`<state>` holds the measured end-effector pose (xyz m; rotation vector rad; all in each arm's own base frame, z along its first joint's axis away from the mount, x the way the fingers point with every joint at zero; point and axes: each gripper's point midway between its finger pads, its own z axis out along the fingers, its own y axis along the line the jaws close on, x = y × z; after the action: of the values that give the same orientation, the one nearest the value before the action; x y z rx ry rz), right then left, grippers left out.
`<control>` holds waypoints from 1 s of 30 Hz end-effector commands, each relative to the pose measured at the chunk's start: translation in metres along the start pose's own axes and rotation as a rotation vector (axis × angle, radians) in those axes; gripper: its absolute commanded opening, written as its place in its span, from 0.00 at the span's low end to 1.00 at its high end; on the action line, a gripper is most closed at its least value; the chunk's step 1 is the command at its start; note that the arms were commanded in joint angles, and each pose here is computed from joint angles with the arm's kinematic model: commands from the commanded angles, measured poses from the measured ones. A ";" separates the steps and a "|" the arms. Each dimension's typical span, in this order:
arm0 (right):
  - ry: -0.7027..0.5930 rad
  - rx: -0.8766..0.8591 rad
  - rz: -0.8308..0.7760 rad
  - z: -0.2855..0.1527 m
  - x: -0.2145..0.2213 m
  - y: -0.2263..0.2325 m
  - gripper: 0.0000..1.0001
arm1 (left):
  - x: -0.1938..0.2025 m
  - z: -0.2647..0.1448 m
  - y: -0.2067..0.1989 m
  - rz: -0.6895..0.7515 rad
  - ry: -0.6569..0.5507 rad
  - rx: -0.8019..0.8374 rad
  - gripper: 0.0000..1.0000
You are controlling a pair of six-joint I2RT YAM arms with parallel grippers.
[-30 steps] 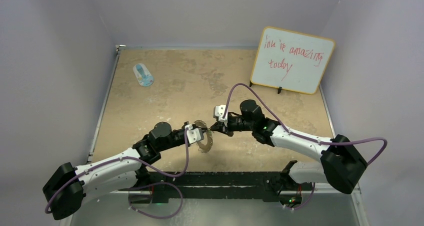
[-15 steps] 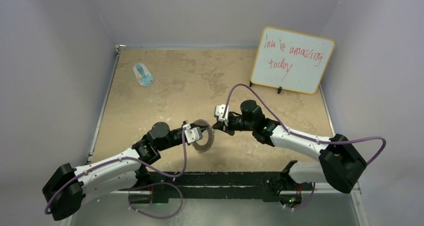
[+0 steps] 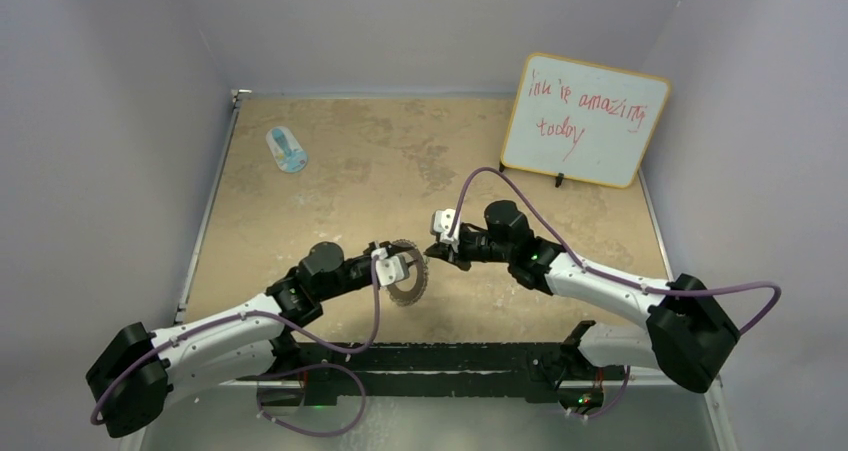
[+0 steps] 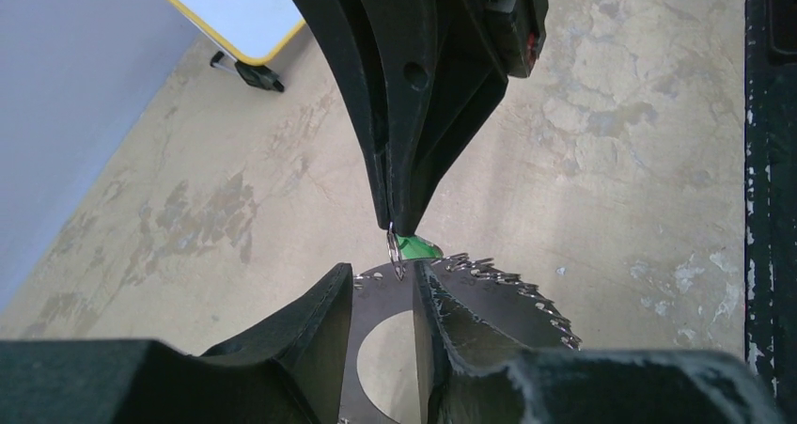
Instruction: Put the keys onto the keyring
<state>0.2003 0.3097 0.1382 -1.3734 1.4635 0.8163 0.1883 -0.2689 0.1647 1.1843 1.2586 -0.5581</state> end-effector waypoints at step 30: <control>-0.045 -0.010 -0.049 -0.002 -0.022 -0.003 0.00 | 0.023 0.033 0.007 0.126 0.288 0.106 0.00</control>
<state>0.1988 0.3079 0.1356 -1.3851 1.4715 0.8135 0.2074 -0.2884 0.1285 1.4637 1.4169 -0.4198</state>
